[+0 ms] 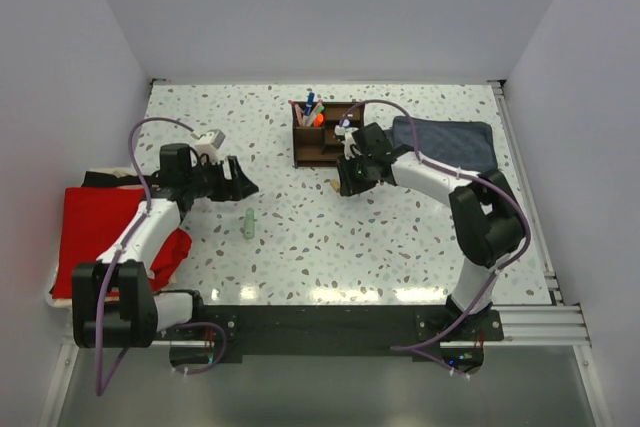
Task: Sort the stationery into containers
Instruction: Pick up the stationery from the center of the board.
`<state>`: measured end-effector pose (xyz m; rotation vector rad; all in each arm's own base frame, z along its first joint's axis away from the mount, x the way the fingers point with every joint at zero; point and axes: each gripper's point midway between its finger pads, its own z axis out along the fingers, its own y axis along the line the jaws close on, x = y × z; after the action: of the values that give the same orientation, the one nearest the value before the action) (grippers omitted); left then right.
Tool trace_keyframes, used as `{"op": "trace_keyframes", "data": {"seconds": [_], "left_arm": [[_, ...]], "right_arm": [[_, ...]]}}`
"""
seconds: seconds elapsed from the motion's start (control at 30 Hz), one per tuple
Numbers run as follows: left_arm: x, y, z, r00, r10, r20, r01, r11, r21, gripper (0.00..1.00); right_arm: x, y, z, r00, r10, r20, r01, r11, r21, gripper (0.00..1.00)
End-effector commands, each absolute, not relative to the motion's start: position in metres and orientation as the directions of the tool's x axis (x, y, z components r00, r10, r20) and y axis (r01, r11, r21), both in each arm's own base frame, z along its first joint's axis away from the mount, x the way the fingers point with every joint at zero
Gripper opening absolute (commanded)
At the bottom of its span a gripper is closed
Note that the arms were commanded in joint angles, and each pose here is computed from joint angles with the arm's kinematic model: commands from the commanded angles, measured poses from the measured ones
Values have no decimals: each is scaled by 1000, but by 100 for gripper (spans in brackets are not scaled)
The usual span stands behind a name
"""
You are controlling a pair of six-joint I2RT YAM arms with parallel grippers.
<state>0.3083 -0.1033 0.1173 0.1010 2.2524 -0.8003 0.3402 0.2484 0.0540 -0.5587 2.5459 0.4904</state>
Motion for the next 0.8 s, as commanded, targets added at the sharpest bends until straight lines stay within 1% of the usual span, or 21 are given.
{"op": "trace_keyframes", "data": {"seconds": [0.0,0.2,0.53,0.63,0.67,0.77], "left_arm": [[308,-103,127,-696,-171,-697,319,796,-515,77],[302,-100,125,-694,-178,-697,310,800,-513,77],[301,-98,121,-696,-183,-695,304,801,-515,78],[301,-98,120,-697,-185,-693,302,801,-517,78],[301,-98,121,-696,-186,-694,302,801,-517,78],[302,-98,120,-697,-190,-691,299,800,-521,78]], "right_arm": [[361,259,61,-712,-347,-610,-554,812,185,37],[370,269,57,-697,-356,-623,-562,810,166,39],[382,282,49,-683,-369,-631,-569,810,143,37],[383,282,45,-684,-371,-628,-566,813,137,29],[383,282,45,-685,-373,-626,-566,813,135,21],[384,280,43,-689,-371,-622,-554,824,122,15]]}}
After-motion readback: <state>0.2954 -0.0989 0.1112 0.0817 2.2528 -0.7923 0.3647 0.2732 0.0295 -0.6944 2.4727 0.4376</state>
